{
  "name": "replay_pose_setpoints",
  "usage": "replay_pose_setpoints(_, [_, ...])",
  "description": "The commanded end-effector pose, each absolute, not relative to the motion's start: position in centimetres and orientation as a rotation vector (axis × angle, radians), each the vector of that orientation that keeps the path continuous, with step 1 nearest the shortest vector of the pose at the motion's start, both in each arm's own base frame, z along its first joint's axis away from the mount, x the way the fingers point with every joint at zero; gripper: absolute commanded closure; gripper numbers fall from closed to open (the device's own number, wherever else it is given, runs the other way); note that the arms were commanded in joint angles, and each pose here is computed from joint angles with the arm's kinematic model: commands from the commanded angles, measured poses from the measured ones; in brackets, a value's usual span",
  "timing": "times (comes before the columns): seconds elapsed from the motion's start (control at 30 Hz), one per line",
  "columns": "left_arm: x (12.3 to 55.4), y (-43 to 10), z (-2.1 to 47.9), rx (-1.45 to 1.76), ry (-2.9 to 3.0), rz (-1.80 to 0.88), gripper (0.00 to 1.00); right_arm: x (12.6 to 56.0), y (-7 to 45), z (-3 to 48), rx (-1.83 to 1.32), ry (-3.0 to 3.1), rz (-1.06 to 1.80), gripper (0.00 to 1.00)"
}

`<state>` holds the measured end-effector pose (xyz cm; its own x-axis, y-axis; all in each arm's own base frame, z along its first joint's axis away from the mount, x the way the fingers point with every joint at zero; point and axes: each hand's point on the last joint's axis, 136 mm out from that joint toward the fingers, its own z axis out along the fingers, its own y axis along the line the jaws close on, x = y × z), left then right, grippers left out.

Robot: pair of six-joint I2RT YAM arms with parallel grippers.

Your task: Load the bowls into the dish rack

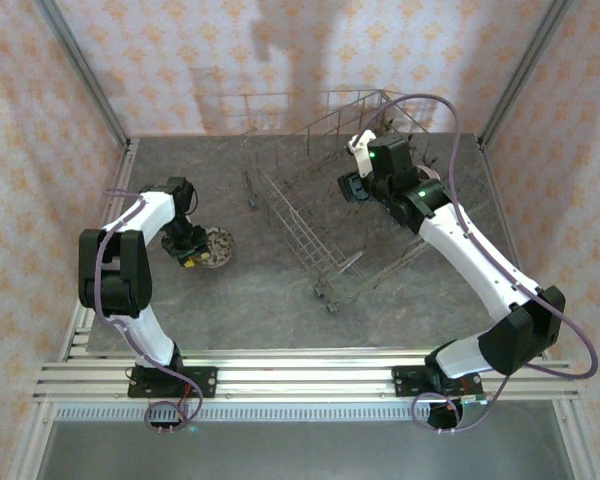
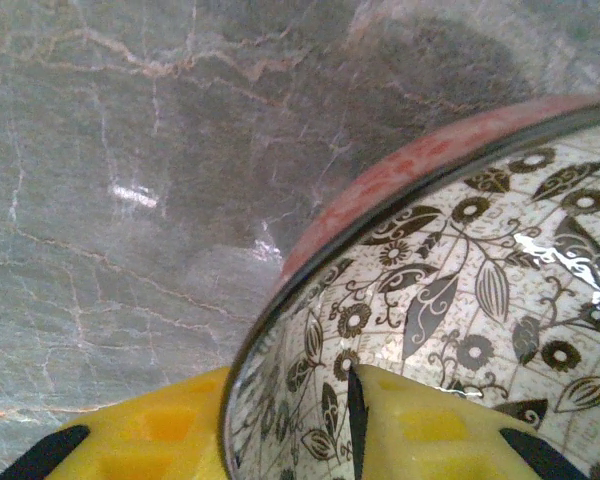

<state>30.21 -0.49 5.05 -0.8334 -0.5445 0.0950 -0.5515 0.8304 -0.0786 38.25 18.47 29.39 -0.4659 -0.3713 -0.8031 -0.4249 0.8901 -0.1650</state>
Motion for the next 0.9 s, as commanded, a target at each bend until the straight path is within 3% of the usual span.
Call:
replay_pose_setpoints(0.0, [31.3, -0.6, 5.1, 0.830, -2.978, 0.159, 0.70, 37.6, 17.7, 30.3, -0.557, 2.087, 0.050, 0.34])
replay_pose_setpoints(0.2, [31.3, -0.9, 4.4, 0.832, -2.989, 0.184, 0.71, 37.7, 17.8, 30.4, -0.555, 2.091, 0.053, 0.34])
replay_pose_setpoints(0.87, [32.6, -2.5, 5.9, 0.800, -3.077, 0.308, 0.98, 36.5, 17.4, 31.7, -0.517, 2.081, 0.090, 0.34])
